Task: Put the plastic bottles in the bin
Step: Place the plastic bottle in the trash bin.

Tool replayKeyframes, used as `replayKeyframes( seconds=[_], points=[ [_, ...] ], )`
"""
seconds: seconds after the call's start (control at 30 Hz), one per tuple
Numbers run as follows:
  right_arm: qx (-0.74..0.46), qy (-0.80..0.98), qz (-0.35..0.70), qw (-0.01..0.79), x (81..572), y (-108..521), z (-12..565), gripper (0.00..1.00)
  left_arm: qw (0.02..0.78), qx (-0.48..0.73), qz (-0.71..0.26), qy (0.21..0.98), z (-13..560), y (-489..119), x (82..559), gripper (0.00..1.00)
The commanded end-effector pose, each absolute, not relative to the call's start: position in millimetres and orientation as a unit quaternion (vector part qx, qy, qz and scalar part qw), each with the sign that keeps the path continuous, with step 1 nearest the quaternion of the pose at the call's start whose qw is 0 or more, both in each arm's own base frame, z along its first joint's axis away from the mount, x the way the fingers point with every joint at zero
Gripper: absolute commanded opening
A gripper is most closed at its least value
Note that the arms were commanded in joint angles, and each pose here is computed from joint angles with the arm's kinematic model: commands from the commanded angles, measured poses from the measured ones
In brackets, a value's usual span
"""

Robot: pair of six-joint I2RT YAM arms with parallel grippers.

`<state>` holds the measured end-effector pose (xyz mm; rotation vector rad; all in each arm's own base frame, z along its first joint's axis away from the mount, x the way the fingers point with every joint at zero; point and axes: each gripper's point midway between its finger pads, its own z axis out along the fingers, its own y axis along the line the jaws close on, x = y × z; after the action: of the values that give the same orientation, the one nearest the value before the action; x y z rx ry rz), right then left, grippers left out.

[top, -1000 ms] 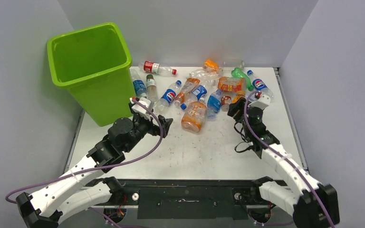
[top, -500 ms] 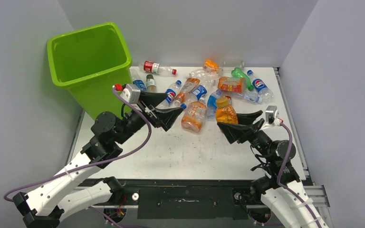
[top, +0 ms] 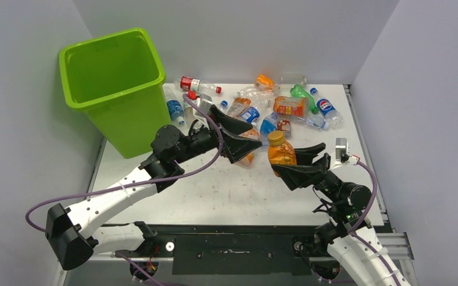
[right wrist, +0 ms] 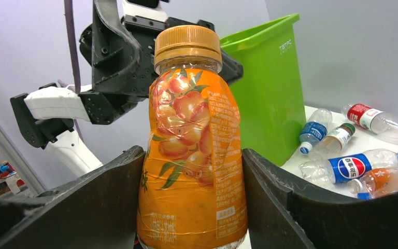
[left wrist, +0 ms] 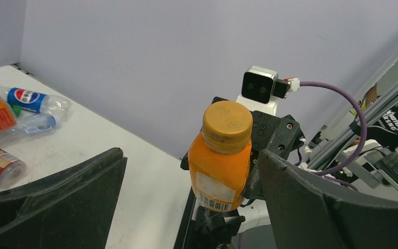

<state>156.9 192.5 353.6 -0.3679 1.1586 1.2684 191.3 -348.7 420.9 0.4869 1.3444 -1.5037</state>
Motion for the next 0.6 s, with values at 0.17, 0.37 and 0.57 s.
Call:
replayKeyframes(
  seconds=[0.17,0.37,0.57],
  points=[
    [-0.185,0.479,0.554,0.656,150.8,194.1,371.1,0.4,0.509,0.201,-0.681,0.487,468.3,-373.4,174.1,1.0],
    [-0.183,0.486,0.547,0.656,150.7,193.2,365.7,0.4,0.495,0.213,-0.686,0.49,466.9,-392.6,169.7,0.83],
    [-0.183,0.494,0.541,0.656,152.2,193.1,363.0,0.4,0.484,0.224,-0.683,0.499,462.3,-403.6,166.8,0.69]
  ],
)
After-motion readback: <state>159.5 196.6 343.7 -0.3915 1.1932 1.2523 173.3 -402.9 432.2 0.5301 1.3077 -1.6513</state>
